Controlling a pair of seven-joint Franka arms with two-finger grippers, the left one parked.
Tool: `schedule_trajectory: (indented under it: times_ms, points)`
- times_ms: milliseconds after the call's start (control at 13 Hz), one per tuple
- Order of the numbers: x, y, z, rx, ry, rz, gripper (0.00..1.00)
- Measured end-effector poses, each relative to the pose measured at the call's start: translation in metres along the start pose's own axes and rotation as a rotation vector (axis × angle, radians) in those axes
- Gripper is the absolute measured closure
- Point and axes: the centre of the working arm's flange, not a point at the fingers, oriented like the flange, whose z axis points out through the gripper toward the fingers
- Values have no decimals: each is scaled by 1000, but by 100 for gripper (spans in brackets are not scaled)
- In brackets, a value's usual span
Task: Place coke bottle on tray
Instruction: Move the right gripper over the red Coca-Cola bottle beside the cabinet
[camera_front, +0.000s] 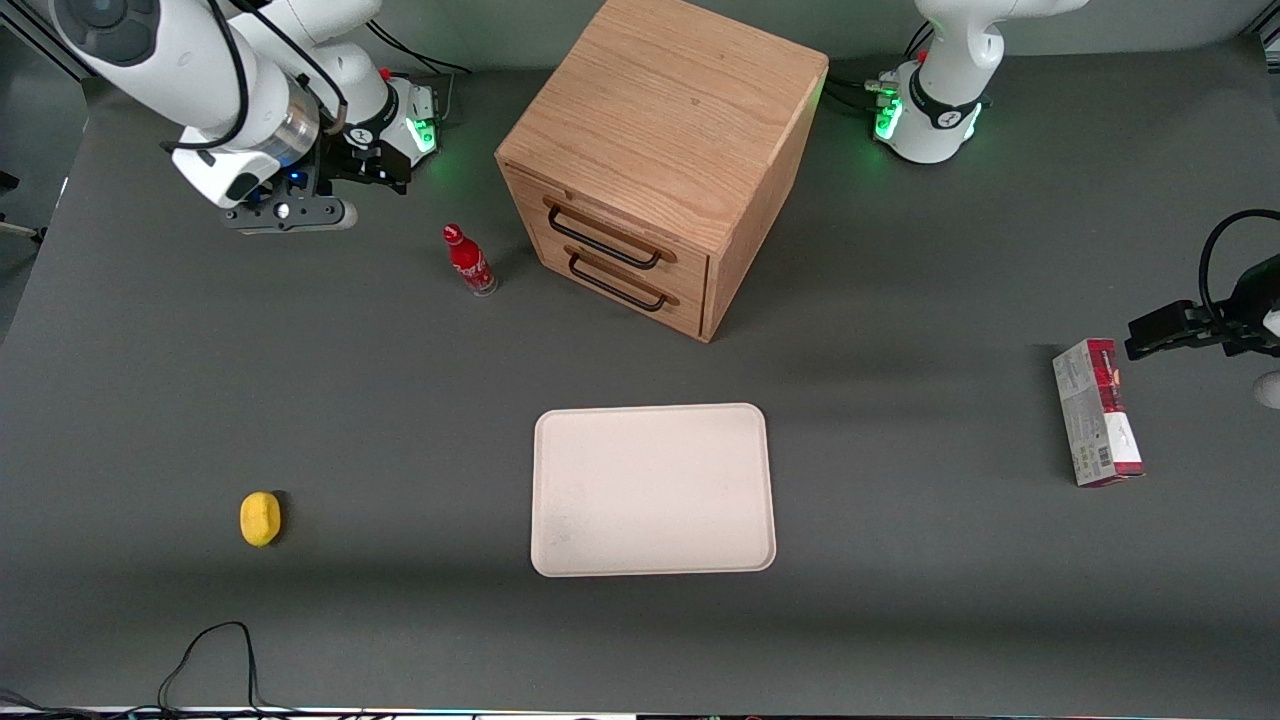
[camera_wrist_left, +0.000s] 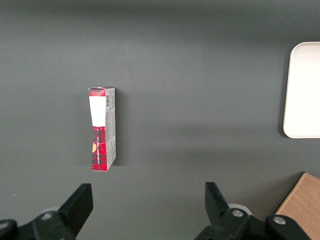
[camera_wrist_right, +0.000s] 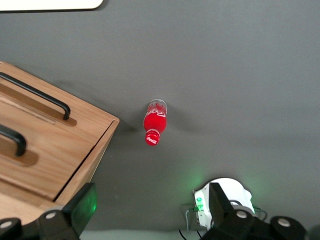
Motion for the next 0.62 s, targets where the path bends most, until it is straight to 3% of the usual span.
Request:
schedule_trajectory:
  times_ms: [615]
  points:
    - [-20,-18,127,-11,17,34,1]
